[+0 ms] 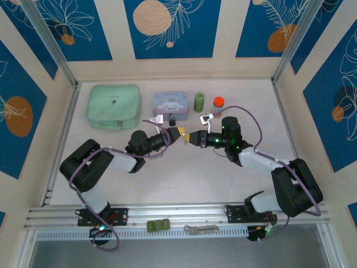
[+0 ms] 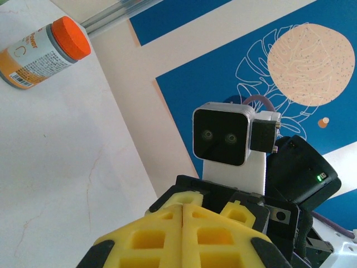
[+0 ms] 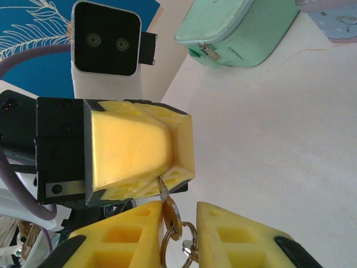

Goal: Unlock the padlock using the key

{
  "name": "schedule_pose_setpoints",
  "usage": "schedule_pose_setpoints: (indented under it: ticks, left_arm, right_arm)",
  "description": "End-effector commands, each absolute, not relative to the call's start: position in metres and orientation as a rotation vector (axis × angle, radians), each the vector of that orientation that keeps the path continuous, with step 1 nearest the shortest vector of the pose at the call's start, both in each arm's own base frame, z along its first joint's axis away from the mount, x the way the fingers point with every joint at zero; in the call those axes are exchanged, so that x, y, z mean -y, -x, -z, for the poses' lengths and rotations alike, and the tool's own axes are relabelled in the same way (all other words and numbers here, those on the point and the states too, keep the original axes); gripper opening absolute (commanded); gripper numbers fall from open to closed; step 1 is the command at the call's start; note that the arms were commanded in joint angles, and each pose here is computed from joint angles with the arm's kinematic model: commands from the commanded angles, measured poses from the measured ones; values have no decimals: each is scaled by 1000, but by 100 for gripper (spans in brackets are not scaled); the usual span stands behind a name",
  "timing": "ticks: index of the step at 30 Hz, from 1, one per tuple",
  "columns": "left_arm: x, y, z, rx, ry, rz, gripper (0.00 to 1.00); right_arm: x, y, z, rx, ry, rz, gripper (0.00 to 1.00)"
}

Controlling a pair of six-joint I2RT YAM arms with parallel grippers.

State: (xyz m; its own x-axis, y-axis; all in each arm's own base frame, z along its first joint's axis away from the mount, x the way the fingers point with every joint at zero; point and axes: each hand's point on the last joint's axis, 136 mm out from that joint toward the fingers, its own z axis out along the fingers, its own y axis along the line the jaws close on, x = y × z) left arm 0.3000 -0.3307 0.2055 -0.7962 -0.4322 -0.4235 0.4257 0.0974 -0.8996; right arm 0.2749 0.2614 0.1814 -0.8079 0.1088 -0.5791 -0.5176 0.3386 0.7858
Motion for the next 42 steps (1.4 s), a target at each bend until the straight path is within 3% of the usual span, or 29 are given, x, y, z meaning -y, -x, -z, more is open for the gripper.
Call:
schedule_pose_setpoints:
  ticks: [1, 9, 13, 14, 17, 18, 20, 23, 31, 39, 42]
  left_arm:
    - [327, -302, -226, -1668, 5, 1792, 0]
    - [327, -299, -225, -1672, 12, 1795, 0]
    - [325, -299, -224, -1673, 22, 1790, 0]
    - [325, -300, -223, -1674, 30, 1787, 13]
    - [318, -307, -218, -1683, 81, 1777, 69]
    - [315, -311, -216, -1686, 96, 1768, 82]
    - [306, -318, -209, -1694, 118, 1740, 91]
    - [287, -335, -196, -1708, 145, 1645, 91]
    - [276, -375, -135, -1948, 150, 1313, 76]
    - [262, -413, -93, -2109, 89, 913, 69]
    - [270, -428, -86, -2130, 58, 898, 59]
  right_arm:
    - [-260, -271, -179, -2065, 350, -1500, 16]
    - [-264, -277, -183, -2053, 356, -1513, 10]
    - [-263, -279, -179, -2063, 343, -1503, 0]
    - [-263, -280, -177, -2074, 337, -1497, 0]
    - [-260, -279, -173, -2095, 332, -1485, 0]
    - [-259, -279, -171, -2106, 330, -1478, 0]
    - [-256, -278, -168, -2127, 332, -1454, 0]
    - [-248, -277, -162, -2162, 315, -1393, 0]
    - [-228, -279, -155, -2214, 246, -1275, 0]
    - [-223, -279, -157, -2202, 252, -1270, 0]
    - [-222, -280, -157, -2199, 250, -1277, 0]
